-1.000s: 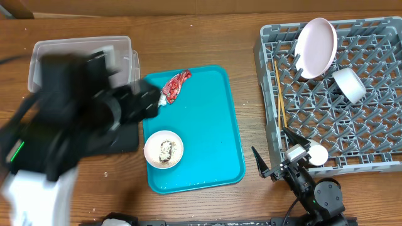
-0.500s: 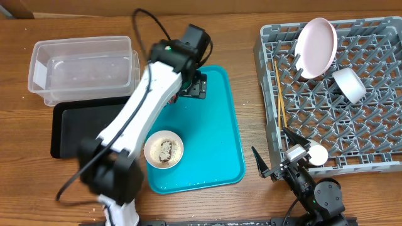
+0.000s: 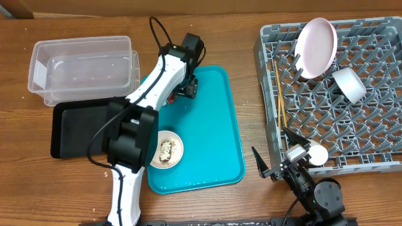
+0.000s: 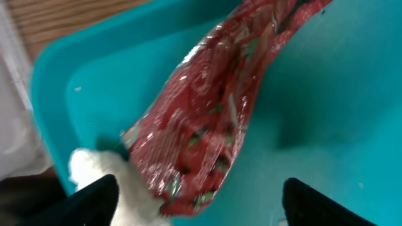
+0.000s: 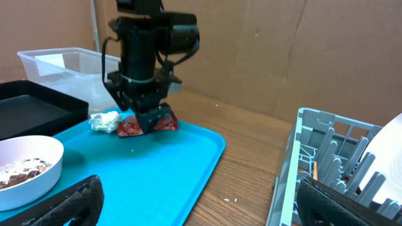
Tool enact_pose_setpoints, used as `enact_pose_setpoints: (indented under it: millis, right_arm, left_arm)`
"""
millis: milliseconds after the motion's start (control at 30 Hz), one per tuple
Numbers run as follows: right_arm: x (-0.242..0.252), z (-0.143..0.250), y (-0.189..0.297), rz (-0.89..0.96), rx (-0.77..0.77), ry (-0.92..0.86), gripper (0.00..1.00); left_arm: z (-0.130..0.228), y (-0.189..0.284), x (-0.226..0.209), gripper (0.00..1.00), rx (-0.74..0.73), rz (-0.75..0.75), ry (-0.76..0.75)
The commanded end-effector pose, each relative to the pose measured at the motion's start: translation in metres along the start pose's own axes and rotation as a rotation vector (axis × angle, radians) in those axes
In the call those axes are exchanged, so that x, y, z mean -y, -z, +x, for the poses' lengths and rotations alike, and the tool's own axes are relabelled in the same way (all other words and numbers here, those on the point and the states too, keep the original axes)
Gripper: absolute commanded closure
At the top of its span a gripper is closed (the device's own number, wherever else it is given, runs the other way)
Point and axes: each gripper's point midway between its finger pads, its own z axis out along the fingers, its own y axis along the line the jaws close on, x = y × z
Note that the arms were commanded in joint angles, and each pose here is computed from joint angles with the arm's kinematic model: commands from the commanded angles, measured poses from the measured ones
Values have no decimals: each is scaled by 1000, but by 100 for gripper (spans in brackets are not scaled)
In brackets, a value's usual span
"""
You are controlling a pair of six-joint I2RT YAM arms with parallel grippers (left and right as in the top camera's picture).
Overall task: Sort waste into correct bins and load items into the dishwasher
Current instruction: 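Reach the left gripper to the red snack wrapper on the tray, then grasp the red wrapper with the left gripper and lift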
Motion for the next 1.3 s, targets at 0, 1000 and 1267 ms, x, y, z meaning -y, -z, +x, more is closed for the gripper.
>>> enact_pose_setpoints:
  millis: [0, 1000, 1267]
  right_arm:
    - [0, 1, 0, 0, 8, 1, 0]
    - [0, 1, 0, 0, 8, 1, 0]
    - [0, 1, 0, 0, 8, 1, 0]
  left_arm:
    - [-3, -6, 7, 24, 4, 22, -69]
    - [-42, 26, 0, 25, 120, 48, -85]
    - [-36, 7, -9, 30, 67, 130, -59]
